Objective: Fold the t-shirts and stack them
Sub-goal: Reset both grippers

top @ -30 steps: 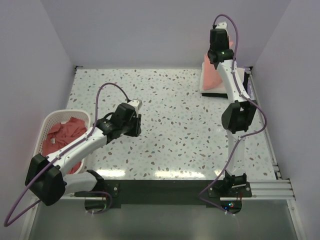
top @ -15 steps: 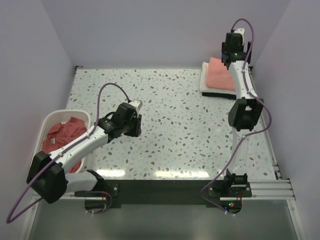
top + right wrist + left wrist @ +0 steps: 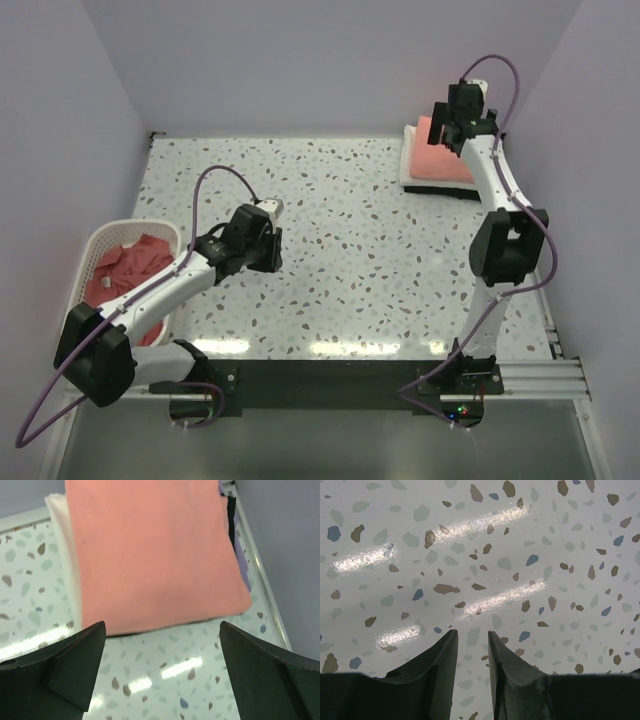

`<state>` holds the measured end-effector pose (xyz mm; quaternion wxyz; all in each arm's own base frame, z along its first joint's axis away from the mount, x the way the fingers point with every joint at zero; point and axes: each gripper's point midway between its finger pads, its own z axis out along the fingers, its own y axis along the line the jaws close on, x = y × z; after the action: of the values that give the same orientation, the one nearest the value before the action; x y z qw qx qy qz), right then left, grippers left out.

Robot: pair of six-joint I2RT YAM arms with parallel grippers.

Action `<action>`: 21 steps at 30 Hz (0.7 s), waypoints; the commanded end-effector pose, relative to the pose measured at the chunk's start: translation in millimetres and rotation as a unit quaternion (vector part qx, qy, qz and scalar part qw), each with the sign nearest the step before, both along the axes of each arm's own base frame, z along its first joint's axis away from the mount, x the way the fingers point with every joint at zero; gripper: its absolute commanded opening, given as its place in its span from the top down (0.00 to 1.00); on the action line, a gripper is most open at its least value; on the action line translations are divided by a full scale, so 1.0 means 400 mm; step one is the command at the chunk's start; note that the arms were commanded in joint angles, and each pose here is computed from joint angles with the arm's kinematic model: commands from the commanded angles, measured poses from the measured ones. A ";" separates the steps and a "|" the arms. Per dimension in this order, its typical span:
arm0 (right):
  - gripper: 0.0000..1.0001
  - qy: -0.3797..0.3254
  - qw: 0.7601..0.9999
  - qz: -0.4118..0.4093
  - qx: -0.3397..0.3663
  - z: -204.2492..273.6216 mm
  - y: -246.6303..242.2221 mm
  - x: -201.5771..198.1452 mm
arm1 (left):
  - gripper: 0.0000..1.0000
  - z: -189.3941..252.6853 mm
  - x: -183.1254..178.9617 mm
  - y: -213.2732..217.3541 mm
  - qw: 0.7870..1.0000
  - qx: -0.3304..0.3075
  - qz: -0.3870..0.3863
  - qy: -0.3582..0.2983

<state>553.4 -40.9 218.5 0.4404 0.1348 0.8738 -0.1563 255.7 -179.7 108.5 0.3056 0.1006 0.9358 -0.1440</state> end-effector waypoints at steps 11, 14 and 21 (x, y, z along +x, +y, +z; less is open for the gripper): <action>0.01 -0.049 0.978 0.130 0.152 -0.009 0.372 -0.421 | 0.64 0.039 0.019 -0.006 0.999 -0.024 0.000 -0.030; 0.01 -0.023 0.967 0.181 0.176 -0.069 0.450 -0.533 | 0.64 0.040 0.018 -0.006 0.999 -0.024 0.000 -0.031; 0.01 0.023 0.928 0.257 0.268 -0.127 0.533 -0.711 | 0.64 0.039 0.013 -0.019 0.999 -0.037 -0.009 -0.028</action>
<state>280.6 153.6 147.9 0.3873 0.0036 0.9142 0.1195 256.5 -181.7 115.0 0.3130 0.1000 0.9314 -0.1565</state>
